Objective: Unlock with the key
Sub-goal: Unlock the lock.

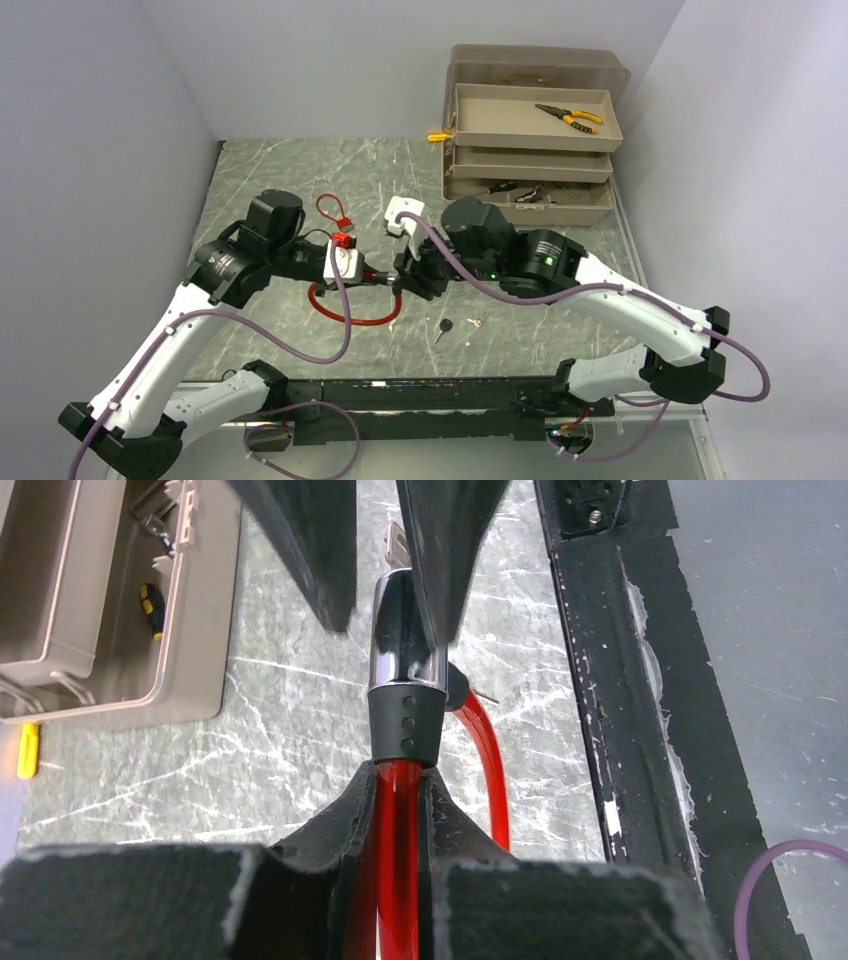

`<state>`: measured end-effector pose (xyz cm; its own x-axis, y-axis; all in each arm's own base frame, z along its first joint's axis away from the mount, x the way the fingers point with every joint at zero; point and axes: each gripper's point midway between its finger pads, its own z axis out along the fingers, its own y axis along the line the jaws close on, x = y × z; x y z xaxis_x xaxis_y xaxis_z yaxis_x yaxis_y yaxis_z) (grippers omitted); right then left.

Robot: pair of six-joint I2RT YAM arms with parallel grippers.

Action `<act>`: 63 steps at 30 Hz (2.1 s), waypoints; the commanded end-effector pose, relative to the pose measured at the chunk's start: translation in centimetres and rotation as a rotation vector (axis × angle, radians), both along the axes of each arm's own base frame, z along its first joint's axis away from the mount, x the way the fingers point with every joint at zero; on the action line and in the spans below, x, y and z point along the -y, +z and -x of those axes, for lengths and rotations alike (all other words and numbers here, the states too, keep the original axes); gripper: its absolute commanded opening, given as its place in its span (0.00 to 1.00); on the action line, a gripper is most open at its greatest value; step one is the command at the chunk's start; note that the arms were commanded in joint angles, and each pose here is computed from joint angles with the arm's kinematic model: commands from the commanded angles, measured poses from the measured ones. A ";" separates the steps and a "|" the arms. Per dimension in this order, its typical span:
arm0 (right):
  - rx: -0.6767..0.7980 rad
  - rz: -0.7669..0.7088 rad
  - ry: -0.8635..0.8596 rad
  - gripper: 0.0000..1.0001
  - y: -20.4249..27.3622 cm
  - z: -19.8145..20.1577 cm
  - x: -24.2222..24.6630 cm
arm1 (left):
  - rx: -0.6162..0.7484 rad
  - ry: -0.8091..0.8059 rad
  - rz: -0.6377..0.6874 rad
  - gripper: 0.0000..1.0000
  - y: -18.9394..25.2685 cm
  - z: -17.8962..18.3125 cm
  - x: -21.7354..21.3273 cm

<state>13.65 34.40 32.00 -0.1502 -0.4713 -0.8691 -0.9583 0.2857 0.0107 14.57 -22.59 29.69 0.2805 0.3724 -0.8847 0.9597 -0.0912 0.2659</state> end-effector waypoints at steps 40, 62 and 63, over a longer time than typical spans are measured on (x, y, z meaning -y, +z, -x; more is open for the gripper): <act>-0.043 -0.228 -0.689 0.00 1.5 -9.6 1.7 | 0.066 0.194 0.136 0.00 4.8 -2.7 0.2; -0.048 -0.177 -0.560 0.00 0.3 -7.1 -1.8 | 0.099 0.210 0.139 0.00 5.4 -2.8 -0.1; -0.038 -0.170 -0.565 0.00 0.4 -7.3 -1.1 | 0.105 0.214 0.137 0.00 5.5 -2.8 -0.2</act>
<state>22.95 33.13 29.21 -0.4135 -0.2070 -0.8866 -0.5540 0.8300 0.0646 17.15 -20.68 31.22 0.1436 0.4235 -0.8944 0.9490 0.1973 0.2458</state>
